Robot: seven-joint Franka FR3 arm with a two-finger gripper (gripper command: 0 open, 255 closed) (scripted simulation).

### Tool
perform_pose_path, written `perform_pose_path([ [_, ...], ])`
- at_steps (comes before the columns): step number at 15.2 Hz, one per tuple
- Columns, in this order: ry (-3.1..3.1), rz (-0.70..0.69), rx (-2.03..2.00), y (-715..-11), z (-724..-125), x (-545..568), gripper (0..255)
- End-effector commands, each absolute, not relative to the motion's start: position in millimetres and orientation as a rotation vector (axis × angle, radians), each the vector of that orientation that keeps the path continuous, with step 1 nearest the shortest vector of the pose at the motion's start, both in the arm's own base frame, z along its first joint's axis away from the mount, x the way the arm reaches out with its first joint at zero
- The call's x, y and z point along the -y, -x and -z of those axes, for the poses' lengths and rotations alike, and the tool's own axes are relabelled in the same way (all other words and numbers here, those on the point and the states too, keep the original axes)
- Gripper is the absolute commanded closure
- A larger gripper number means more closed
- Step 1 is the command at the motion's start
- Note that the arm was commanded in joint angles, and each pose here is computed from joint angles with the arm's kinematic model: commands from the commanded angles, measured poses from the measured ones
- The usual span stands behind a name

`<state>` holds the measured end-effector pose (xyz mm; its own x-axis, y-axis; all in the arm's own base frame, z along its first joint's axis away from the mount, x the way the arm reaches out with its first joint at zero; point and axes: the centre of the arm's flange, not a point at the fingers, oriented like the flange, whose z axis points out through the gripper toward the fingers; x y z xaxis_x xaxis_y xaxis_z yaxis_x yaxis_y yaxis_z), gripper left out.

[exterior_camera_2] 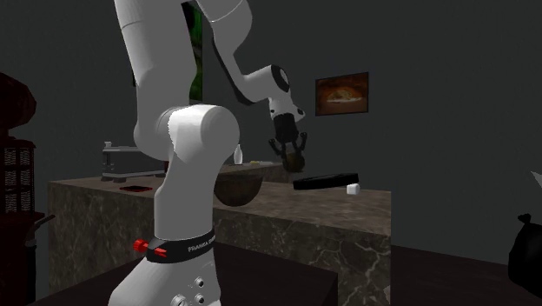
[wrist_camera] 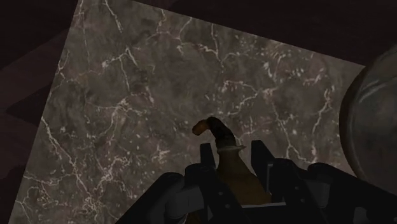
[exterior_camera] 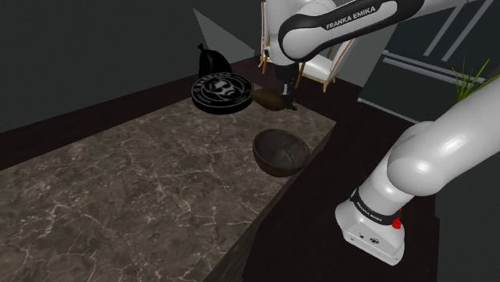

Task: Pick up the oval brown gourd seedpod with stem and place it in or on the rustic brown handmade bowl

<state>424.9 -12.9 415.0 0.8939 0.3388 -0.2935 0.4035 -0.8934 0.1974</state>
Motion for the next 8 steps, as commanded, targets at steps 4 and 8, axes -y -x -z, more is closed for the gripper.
perform_pose_path([
  [4, -2.807, 0.368, -0.56, -424, -441, 14, 255],
  [8, -2.807, 0.368, -0.56, -424, -462, 14, 255],
])
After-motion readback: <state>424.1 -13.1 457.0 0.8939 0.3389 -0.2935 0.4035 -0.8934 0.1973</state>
